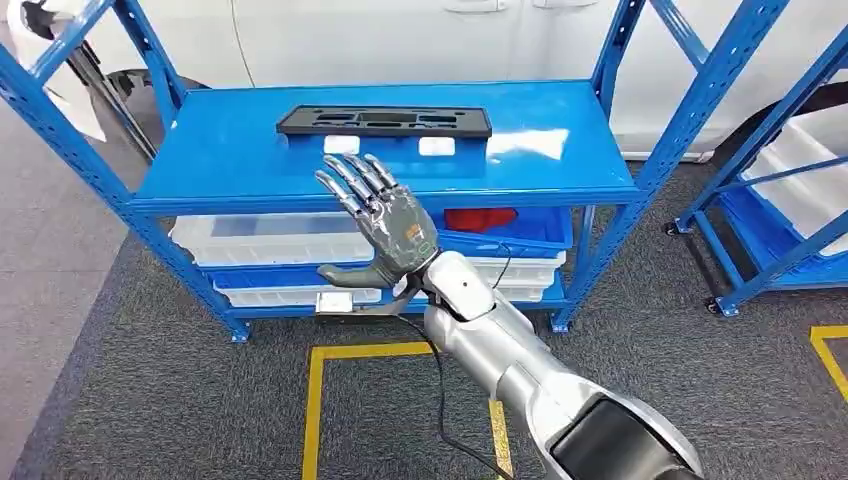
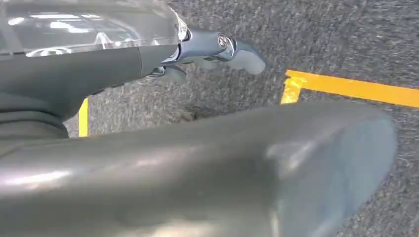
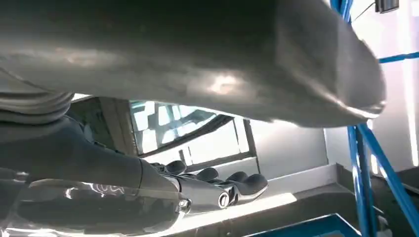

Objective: Take the parts from the cabinet and place them on the table.

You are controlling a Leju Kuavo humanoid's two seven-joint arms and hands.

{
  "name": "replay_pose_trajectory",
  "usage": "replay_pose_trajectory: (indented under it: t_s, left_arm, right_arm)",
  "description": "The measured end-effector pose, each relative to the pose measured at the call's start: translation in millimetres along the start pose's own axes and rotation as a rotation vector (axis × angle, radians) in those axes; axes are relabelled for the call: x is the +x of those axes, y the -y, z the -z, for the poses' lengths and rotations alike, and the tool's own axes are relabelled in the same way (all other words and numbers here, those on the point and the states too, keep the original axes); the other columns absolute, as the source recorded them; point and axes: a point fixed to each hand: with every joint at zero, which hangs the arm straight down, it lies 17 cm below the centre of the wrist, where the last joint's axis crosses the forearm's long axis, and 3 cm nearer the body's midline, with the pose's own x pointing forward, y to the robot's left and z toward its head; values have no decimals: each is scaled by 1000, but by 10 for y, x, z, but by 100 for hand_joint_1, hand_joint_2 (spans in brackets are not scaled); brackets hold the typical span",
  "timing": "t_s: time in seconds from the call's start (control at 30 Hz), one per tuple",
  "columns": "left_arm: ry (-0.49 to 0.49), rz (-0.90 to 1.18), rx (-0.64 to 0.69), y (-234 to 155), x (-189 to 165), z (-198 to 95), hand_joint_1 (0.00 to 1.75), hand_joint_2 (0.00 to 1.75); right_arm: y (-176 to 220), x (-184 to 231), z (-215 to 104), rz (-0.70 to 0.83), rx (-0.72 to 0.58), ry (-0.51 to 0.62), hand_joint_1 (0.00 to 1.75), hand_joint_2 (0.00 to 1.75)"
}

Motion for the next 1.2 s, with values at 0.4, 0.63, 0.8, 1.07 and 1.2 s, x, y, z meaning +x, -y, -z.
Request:
replay_pose_trajectory:
  t_s: [0.4,0.63,0.8,1.07,1.2]
  left_arm:
    - [-1,0,-3,12,-4,-2,0,0]
    - [-2,3,-10,51,-6,-3,0,0]
    - [6,9,-9,33,41,14,0,0]
    - [-14,6,3,-17,-14,6,0,0]
    - [-20,-1,-4,-9,-15,7,0,0]
  right_arm:
    - [-33,-84,-43,16,6,-26,0,0]
    - [17,-150,-27,33,-8,-42,0,0]
    - [39,-153,-14,37,-16,-42,0,0]
    - [-25,-177,-83,78,-11,-66,0,0]
    - [9,-201,-64,114,-28,-88,0,0]
